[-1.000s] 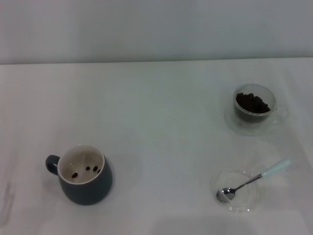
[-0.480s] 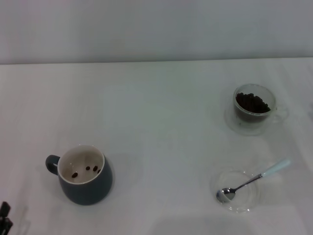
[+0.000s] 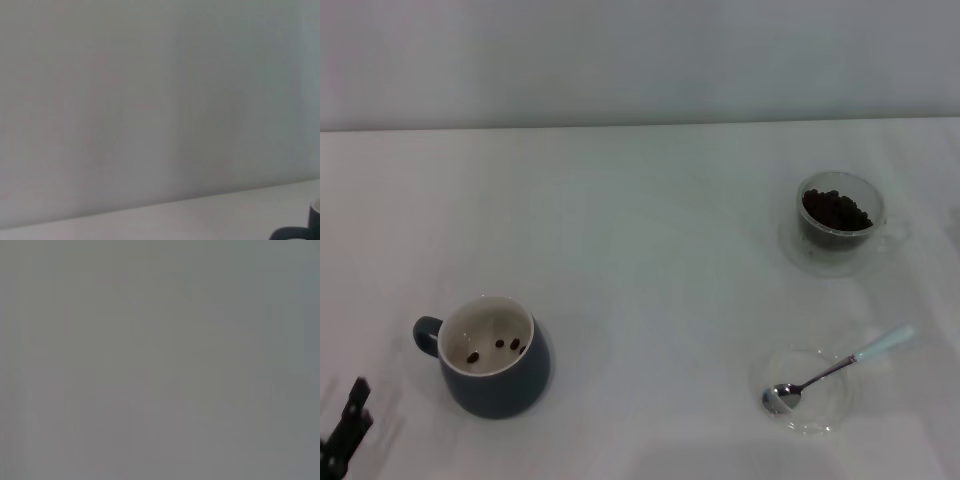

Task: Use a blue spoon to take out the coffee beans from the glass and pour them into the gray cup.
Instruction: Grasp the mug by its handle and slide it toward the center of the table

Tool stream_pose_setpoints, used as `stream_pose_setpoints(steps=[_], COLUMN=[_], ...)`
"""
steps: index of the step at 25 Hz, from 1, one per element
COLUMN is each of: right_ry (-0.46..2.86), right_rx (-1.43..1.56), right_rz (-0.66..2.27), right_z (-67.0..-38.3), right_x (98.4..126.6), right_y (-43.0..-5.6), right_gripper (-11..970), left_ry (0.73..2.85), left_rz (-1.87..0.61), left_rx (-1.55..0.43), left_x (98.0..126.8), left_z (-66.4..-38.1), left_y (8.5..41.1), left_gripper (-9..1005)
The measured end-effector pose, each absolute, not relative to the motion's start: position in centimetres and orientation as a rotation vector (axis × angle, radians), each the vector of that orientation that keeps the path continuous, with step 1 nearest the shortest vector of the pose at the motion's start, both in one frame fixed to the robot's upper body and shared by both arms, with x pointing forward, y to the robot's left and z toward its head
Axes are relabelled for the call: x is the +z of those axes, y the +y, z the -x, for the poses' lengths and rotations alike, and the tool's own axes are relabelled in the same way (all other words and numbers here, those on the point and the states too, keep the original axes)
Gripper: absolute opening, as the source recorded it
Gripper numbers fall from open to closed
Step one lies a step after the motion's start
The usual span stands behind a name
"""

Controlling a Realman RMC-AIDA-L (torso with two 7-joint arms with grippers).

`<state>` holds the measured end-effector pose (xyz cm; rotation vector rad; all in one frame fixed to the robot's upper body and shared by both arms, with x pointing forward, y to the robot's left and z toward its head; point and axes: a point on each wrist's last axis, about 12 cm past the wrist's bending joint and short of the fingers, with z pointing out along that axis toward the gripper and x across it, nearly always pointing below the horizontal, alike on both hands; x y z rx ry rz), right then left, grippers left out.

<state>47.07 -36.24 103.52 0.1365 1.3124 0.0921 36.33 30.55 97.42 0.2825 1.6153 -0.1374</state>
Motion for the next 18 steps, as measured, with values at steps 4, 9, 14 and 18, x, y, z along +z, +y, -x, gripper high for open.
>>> stream_pose_setpoints(steps=[4, 9, 14, 18], right_ry=[1.313, 1.314, 1.313, 1.312], right_rx=[0.092, 0.090, 0.090, 0.092], right_rz=[-0.139, -0.146, -0.146, -0.148], right_z=[-47.0, -47.0, -47.0, -47.1], right_x=[103.5, 103.5, 103.5, 103.5], right_y=[-36.3, -36.3, -36.3, -36.3], right_gripper=[856, 856, 856, 856], left_ry=[1.624, 1.648, 1.646, 1.642], left_rz=[-0.349, -0.406, -0.474, -0.509], left_rx=[-0.136, -0.130, -0.123, -0.136], left_x=[97.4, 97.2, 97.2, 97.3], left_z=[-38.2, -39.8, -41.1, -41.8], left_y=[30.6, 30.5, 29.9, 29.5], left_gripper=[760, 758, 756, 757])
